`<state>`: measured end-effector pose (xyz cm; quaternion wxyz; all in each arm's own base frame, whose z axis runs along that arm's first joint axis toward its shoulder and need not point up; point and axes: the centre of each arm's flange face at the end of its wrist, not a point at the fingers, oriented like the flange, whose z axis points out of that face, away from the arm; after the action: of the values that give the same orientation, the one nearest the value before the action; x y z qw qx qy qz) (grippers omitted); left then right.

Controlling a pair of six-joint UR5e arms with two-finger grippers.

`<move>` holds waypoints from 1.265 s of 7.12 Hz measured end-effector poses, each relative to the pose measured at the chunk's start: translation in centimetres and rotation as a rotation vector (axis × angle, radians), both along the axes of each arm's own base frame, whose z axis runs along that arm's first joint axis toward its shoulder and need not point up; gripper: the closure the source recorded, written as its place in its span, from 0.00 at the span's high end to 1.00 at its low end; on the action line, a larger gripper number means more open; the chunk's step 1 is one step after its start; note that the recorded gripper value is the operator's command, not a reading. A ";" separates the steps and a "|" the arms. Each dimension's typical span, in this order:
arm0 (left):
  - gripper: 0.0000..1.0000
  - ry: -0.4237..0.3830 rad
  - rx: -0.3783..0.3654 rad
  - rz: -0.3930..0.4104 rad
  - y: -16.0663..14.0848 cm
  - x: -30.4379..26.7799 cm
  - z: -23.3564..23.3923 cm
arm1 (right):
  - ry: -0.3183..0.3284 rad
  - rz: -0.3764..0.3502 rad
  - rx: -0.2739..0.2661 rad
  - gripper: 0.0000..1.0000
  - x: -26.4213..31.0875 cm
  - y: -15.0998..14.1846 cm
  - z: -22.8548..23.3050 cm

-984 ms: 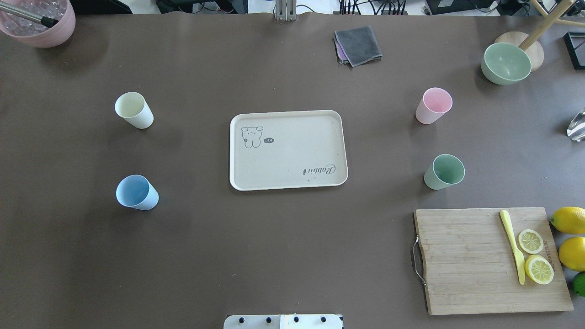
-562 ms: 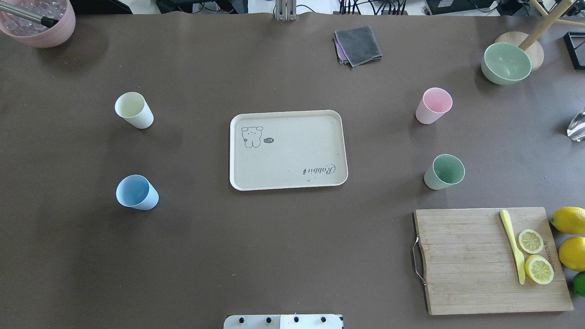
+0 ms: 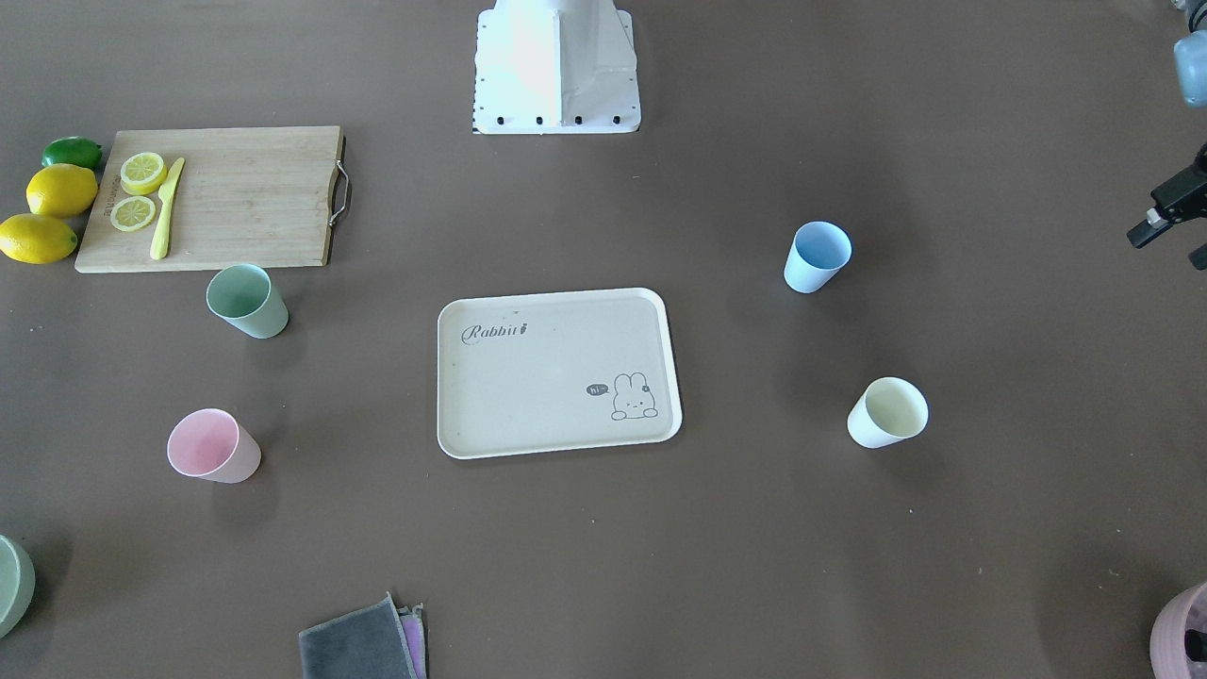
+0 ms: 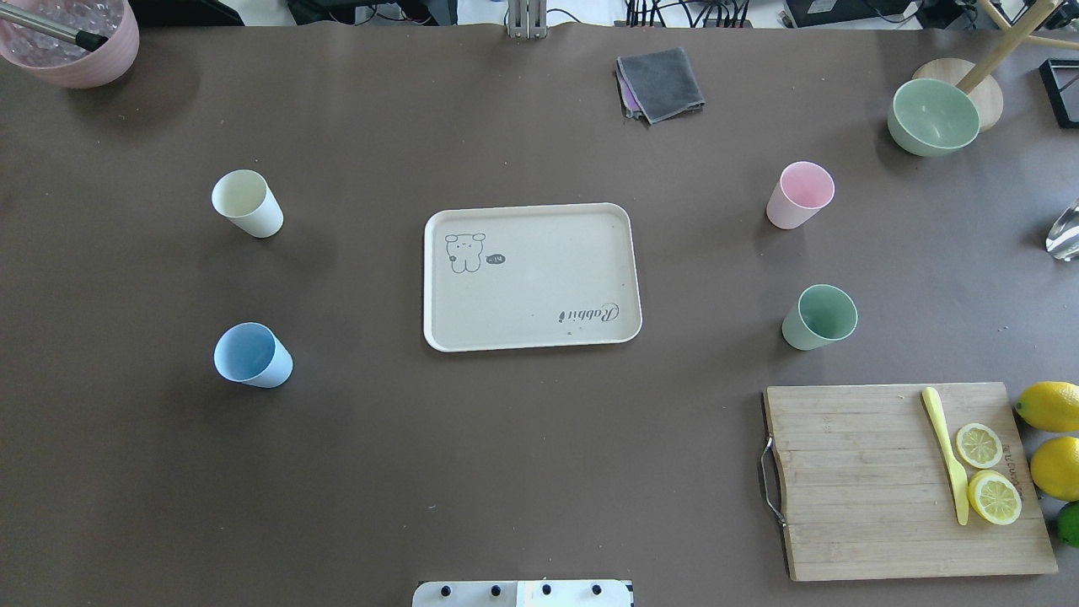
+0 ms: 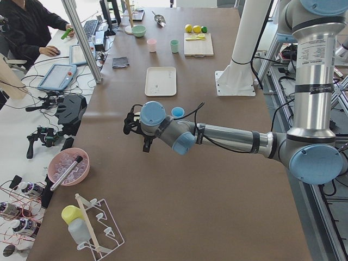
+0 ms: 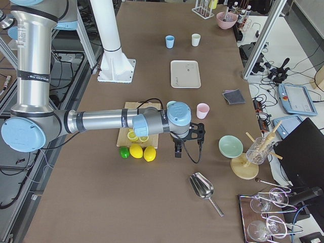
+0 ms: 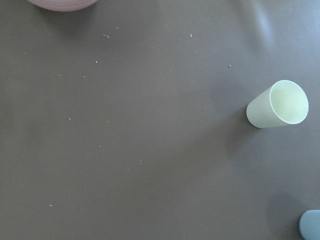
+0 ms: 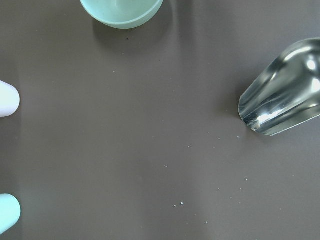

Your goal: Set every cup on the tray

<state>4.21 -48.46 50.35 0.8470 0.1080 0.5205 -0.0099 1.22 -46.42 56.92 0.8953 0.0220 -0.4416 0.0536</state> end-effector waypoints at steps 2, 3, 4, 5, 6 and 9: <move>0.98 -0.009 -0.071 -0.041 1.8 6.2 -4.5 | -0.023 0.038 -0.044 1.00 -4.2 -1.3 -3.7; 0.98 -0.012 -0.082 -0.050 2.6 8.8 -5.3 | -0.033 0.054 -0.052 1.00 -7.7 -1.6 -5.8; 0.98 -0.014 -0.082 -0.054 3.0 10.4 -5.6 | -0.042 0.067 -0.050 1.00 -12.0 -1.6 -8.1; 0.98 -0.014 -0.080 -0.055 3.3 11.1 -5.8 | -0.051 0.064 -0.045 1.00 -15.8 -1.5 -10.0; 0.98 -0.014 -0.079 -0.055 3.4 11.3 -5.8 | -0.052 0.045 -0.037 1.00 -19.4 -1.0 -11.4; 0.98 -0.027 -0.075 -0.040 4.2 13.6 -6.2 | -0.049 0.005 -0.006 1.00 -25.3 0.8 -13.6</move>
<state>17.82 -44.24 44.20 0.8570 0.0865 0.5060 -0.0449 -24.11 -45.65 43.30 0.8841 0.0189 -0.4633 0.0577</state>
